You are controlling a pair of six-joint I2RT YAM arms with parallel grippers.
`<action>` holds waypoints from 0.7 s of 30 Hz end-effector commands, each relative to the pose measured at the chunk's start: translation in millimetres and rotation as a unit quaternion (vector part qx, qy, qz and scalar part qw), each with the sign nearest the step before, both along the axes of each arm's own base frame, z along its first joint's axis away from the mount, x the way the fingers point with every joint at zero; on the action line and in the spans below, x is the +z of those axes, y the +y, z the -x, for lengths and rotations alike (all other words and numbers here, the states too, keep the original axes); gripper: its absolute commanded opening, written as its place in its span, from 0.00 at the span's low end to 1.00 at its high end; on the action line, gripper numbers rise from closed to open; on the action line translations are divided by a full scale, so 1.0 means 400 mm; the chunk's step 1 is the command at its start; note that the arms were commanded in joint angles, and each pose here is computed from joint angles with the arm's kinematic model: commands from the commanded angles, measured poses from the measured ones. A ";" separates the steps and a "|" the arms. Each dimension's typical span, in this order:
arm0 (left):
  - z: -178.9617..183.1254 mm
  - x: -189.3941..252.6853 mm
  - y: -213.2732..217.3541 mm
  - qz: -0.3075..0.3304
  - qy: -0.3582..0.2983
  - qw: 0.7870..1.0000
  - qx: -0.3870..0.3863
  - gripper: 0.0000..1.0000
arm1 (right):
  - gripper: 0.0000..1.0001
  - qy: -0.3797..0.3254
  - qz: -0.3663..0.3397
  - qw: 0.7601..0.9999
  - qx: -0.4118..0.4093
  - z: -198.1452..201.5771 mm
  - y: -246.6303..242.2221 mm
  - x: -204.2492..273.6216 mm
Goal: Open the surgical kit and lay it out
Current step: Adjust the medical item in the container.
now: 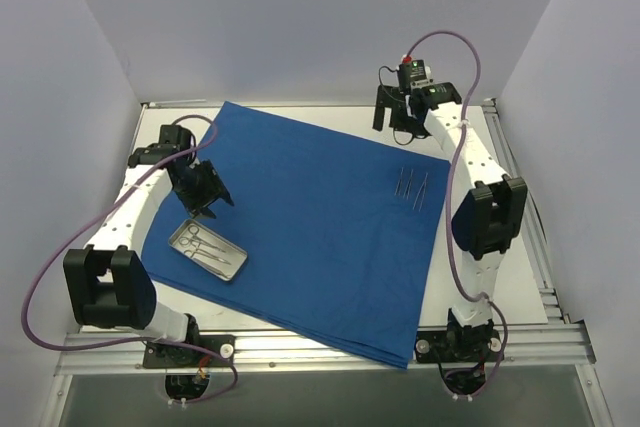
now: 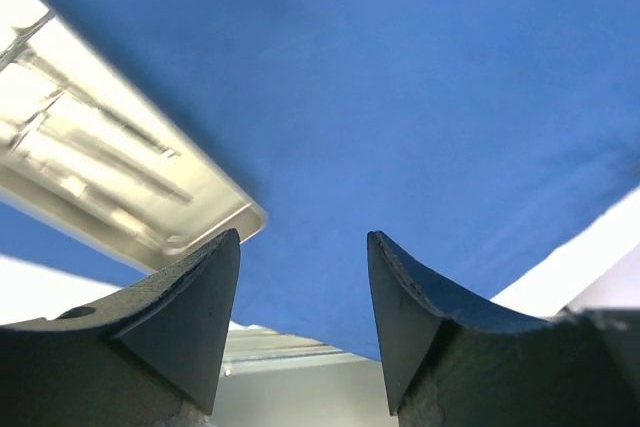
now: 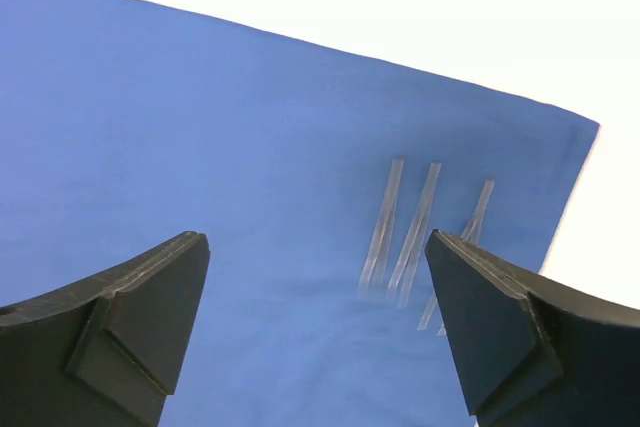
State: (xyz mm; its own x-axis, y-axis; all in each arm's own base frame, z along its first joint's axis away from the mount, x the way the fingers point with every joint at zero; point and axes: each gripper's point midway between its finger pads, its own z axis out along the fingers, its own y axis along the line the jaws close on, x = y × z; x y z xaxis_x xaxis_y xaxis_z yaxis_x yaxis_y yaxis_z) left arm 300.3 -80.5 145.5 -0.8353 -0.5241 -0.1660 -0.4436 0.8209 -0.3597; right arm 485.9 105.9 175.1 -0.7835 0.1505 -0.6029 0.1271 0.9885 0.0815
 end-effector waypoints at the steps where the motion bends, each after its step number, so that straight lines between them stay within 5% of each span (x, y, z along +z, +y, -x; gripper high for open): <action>1: 0.070 -0.005 0.059 -0.032 0.036 0.997 0.066 0.61 | 1.00 -0.018 -0.011 0.999 0.027 0.028 0.017 0.068; 10: 0.146 -0.078 0.073 -0.043 0.097 0.989 0.107 0.51 | 0.98 -0.010 -0.086 0.990 0.115 0.098 0.198 0.052; 21: 0.235 -0.164 0.074 -0.069 0.191 0.967 0.155 0.38 | 0.85 0.013 -0.120 0.979 0.165 0.129 0.259 0.033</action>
State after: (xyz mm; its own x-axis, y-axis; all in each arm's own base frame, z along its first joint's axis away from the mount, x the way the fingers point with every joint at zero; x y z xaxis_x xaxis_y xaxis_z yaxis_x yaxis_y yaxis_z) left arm 216.4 -50.9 85.9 -0.6937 -0.7201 0.0160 -0.7190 0.6910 -0.0742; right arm 434.8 207.6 181.5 -0.8300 0.0219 -0.5573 -0.1666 0.9439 0.2852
